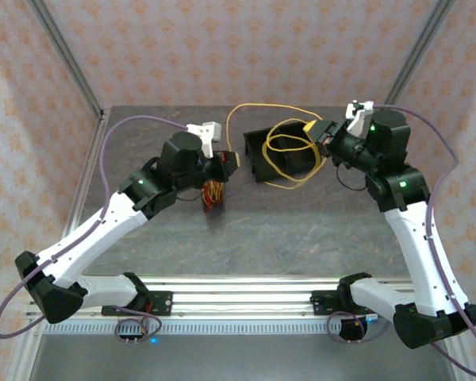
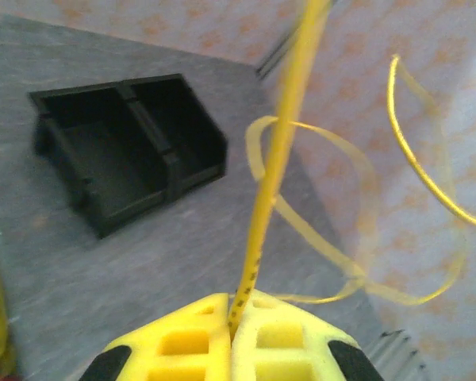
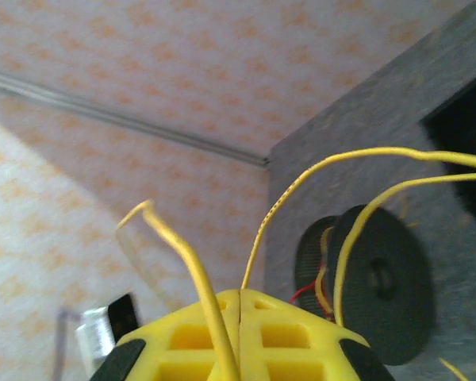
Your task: Wrap the cables
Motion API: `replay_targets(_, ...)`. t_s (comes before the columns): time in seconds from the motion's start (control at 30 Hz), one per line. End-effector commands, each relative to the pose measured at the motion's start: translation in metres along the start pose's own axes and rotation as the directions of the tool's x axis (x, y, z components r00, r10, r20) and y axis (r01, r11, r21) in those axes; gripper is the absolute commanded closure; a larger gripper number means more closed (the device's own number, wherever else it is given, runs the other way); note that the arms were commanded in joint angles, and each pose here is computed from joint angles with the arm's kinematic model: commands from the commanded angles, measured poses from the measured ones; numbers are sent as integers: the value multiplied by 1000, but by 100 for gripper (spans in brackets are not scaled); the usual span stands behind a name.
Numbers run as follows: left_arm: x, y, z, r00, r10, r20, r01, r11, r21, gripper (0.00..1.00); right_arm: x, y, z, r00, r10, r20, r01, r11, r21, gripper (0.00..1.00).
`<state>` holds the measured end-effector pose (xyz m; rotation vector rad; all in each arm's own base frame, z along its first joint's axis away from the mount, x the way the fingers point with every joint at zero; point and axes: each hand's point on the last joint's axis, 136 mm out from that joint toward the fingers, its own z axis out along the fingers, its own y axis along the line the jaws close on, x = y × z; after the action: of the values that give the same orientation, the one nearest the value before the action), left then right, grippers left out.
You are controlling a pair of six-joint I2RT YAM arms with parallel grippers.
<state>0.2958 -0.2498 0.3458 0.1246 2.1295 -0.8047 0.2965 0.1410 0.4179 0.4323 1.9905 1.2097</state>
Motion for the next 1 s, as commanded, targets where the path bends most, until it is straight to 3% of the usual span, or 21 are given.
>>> replay_targets(0.0,14,41,-49,942,285,-176,-319,924,-211,100,-13,-29,-29,992,-107,74,91,976,197,100)
replay_targets(0.13,19,64,-67,875,379,-301,-463,835,-296,100,-13,-31,-27,991,-113,68,97,974,204,100)
replay_targets(0.2,16,60,-67,874,387,-296,-467,837,-284,100,-12,-24,-20,994,-92,53,83,985,149,100)
replay_targets(0.3,6,43,-62,911,357,-208,-401,885,-238,98,-8,-4,-11,998,-61,17,61,998,26,100)
replay_targets(0.37,0,31,-58,938,317,-143,-340,921,-191,67,-6,8,-7,999,-47,-5,46,998,-40,100)
replay_targets(0.47,-7,23,-56,961,265,-76,-273,951,-146,34,-2,15,-2,999,-27,-43,23,996,-92,100)
replay_targets(0.53,-12,22,-60,969,241,-46,-245,959,-141,19,0,14,2,998,-9,-63,3,994,-105,100)
replay_targets(0.63,-20,29,-74,980,198,12,-193,966,-170,3,2,11,9,996,21,-82,-30,992,-119,100)
replay_targets(0.8,-20,45,-96,989,137,63,-120,968,-222,1,6,5,20,991,79,-111,-95,984,-148,100)
replay_targets(0.97,-10,79,-109,990,36,134,13,937,-349,1,10,-2,34,981,133,-139,-154,975,-159,100)
